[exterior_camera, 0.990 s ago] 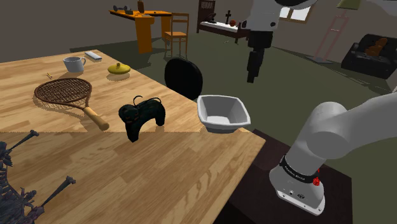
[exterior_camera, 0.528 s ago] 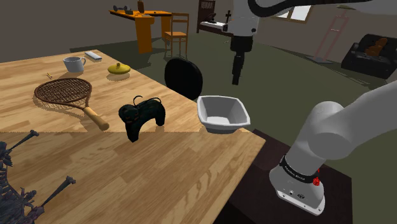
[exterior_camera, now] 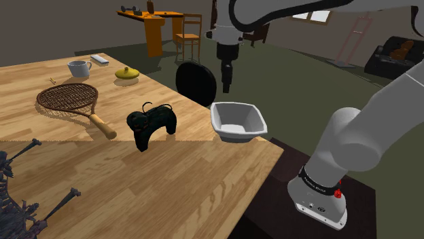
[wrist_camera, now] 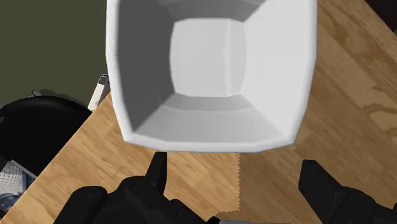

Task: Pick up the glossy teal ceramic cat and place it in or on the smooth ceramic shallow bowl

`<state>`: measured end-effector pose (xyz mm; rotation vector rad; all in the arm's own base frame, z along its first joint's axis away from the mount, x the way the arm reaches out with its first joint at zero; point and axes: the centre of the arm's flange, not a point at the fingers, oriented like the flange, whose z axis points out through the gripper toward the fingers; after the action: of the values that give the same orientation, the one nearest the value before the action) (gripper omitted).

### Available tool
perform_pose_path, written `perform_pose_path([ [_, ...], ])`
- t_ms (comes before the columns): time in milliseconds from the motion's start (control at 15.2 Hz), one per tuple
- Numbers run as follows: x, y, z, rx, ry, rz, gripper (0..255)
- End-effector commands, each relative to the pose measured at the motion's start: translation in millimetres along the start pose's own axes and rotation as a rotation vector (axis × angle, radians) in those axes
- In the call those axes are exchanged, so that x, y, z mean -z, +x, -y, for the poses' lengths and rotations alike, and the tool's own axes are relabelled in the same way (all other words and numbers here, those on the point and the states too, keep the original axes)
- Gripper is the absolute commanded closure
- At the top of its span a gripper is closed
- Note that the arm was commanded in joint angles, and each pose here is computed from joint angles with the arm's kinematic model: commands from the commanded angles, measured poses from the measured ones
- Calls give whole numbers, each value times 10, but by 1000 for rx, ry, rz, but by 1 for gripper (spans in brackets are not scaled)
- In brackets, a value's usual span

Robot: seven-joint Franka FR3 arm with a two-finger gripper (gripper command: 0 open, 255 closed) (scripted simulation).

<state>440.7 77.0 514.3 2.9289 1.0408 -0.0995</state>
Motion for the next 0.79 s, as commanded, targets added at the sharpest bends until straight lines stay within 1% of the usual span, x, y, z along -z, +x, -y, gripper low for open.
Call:
perform_pose_path([
  [0,-70,269,-2,79,-25,-8,0],
  [330,-198,875,110,270,-84,-24,0],
  [726,-352,1562,384,499,-156,-43,0],
])
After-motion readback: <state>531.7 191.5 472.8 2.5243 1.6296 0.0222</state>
